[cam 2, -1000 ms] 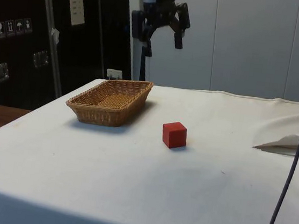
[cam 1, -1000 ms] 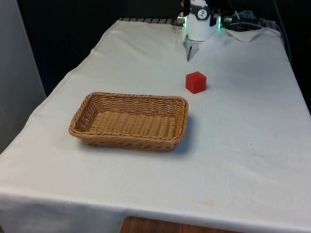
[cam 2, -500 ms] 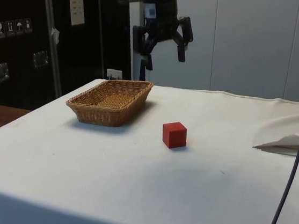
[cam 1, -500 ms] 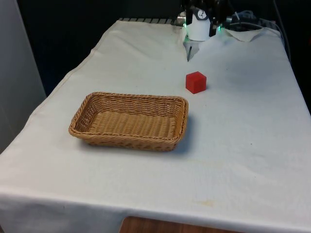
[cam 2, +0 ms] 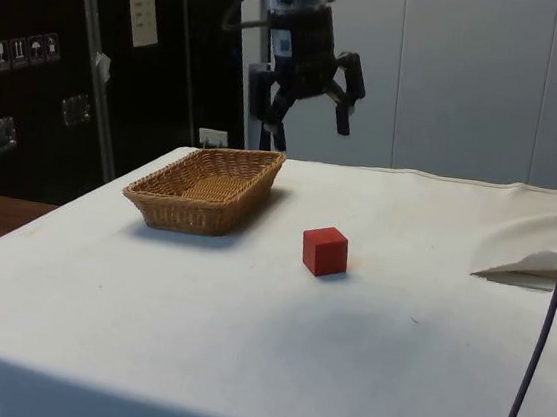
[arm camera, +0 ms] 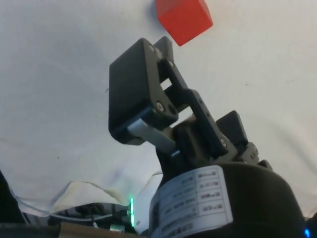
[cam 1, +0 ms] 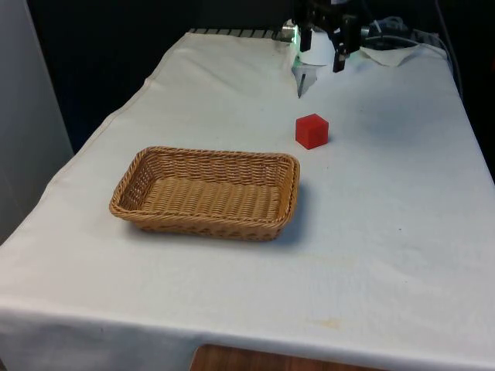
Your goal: Pick up the cube and place it into the basket.
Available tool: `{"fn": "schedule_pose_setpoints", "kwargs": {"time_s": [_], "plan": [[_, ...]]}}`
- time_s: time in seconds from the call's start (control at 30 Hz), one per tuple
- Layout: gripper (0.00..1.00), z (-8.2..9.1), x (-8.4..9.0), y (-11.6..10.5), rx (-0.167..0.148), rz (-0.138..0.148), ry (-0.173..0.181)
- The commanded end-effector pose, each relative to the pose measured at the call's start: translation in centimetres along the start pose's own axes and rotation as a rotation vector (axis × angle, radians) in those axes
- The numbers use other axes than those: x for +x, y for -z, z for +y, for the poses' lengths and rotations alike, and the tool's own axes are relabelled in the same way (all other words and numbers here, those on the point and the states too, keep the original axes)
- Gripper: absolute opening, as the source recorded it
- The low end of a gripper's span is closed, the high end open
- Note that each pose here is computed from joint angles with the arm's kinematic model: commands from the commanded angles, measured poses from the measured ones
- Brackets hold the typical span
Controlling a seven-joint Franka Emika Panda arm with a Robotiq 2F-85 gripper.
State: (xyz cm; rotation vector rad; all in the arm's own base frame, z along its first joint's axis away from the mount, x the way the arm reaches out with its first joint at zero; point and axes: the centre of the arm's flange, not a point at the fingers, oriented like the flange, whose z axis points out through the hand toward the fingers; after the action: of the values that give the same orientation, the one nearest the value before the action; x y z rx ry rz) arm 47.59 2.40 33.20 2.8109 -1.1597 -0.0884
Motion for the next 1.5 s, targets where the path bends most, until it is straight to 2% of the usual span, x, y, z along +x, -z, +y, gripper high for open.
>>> {"fn": "schedule_pose_setpoints", "kwargs": {"time_s": [0.0, 0.23, 0.27, 0.3, 0.53, 0.57, 0.6, 0.87, 0.9, 0.93, 1.17, 1.2, 1.23, 1.27, 1.47], "plan": [[1.00, -0.1, -0.1, -0.4, 0.012, 0.003, -0.018], [1.00, -0.4, -0.6, -1.8, 0.013, 0.006, -0.064], [1.00, -0.3, -0.5, -1.7, 0.001, 0.003, -0.053], [1.00, -0.4, -0.6, -2.0, 0.014, 0.007, -0.069], [1.00, -0.7, -1.1, -3.4, 0.015, 0.011, -0.112], [1.00, -0.6, -1.0, -3.4, 0.005, 0.008, -0.104], [1.00, -0.7, -1.1, -3.5, 0.016, 0.012, -0.116], [1.00, -0.6, -1.7, -4.0, 0.023, 0.013, -0.144], [1.00, -0.5, -1.4, -4.1, 0.007, 0.009, -0.133], [1.00, -0.6, -1.8, -4.1, 0.025, 0.015, -0.148], [1.00, -0.8, -2.3, -5.4, 0.039, 0.016, -0.183], [1.00, -0.6, -2.2, -5.3, 0.025, 0.014, -0.173], [1.00, -0.8, -2.4, -5.6, 0.043, 0.016, -0.188], [1.00, -0.9, -2.5, -5.9, 0.048, 0.016, -0.195], [1.00, -0.8, -2.6, -6.9, 0.061, 0.016, -0.211]]}}
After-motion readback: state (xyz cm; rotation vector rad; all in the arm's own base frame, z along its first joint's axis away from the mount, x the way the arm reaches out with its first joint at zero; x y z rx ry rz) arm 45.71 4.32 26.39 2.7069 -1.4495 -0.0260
